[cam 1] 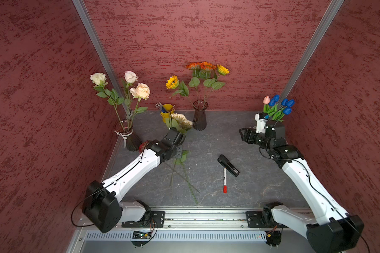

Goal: Arrange the flowers in different vases according to their variety
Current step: Pick up the flower at the center of the board, then insert the flower into the vase.

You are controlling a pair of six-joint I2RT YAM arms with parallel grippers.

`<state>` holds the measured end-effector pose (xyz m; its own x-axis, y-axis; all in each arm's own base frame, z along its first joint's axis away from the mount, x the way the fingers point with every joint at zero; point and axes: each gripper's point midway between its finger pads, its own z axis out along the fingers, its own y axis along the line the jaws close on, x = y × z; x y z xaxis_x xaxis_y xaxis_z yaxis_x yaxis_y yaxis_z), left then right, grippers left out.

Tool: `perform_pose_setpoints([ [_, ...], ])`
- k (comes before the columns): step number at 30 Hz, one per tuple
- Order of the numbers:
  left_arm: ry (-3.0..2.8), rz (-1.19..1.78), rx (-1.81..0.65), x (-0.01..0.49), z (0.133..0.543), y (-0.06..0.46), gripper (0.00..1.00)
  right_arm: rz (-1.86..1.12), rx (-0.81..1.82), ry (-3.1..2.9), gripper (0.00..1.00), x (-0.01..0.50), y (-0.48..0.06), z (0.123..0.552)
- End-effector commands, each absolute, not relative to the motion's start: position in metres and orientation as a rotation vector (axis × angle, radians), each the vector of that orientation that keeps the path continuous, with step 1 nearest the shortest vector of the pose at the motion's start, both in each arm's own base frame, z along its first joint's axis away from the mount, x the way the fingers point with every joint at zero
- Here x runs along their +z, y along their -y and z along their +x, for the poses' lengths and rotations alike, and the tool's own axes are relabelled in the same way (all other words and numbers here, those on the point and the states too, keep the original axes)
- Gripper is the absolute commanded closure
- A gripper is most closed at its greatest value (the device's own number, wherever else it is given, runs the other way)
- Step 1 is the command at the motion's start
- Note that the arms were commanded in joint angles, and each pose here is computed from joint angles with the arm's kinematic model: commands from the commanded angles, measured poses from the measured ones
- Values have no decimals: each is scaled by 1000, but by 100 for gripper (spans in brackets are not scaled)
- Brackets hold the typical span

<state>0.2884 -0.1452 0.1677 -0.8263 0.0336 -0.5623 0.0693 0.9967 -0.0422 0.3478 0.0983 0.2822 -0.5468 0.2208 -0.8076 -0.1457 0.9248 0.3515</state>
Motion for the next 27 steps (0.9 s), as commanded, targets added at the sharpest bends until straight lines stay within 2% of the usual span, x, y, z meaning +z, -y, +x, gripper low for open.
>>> perform_pose_setpoints([
  [1, -2494, 50, -40, 169, 273, 141, 100, 51, 493, -2070, 25, 288, -101, 345],
  [8, -2241, 286, -224, 216, 253, 186, 100, 53, 510, -2074, 24, 284, -103, 344],
  [13, -2136, 286, -310, 251, 252, 193, 100, 63, 533, -2082, 24, 277, -105, 341],
  [17, -2057, 244, -258, 288, 255, 175, 100, 62, 542, -2086, 24, 274, -106, 340],
  [22, -1986, 160, -109, 339, 268, 116, 100, 52, 552, -2074, 24, 278, -108, 343],
  [27, -1958, 101, -83, 369, 274, 78, 100, 54, 566, -2061, 24, 281, -110, 345],
])
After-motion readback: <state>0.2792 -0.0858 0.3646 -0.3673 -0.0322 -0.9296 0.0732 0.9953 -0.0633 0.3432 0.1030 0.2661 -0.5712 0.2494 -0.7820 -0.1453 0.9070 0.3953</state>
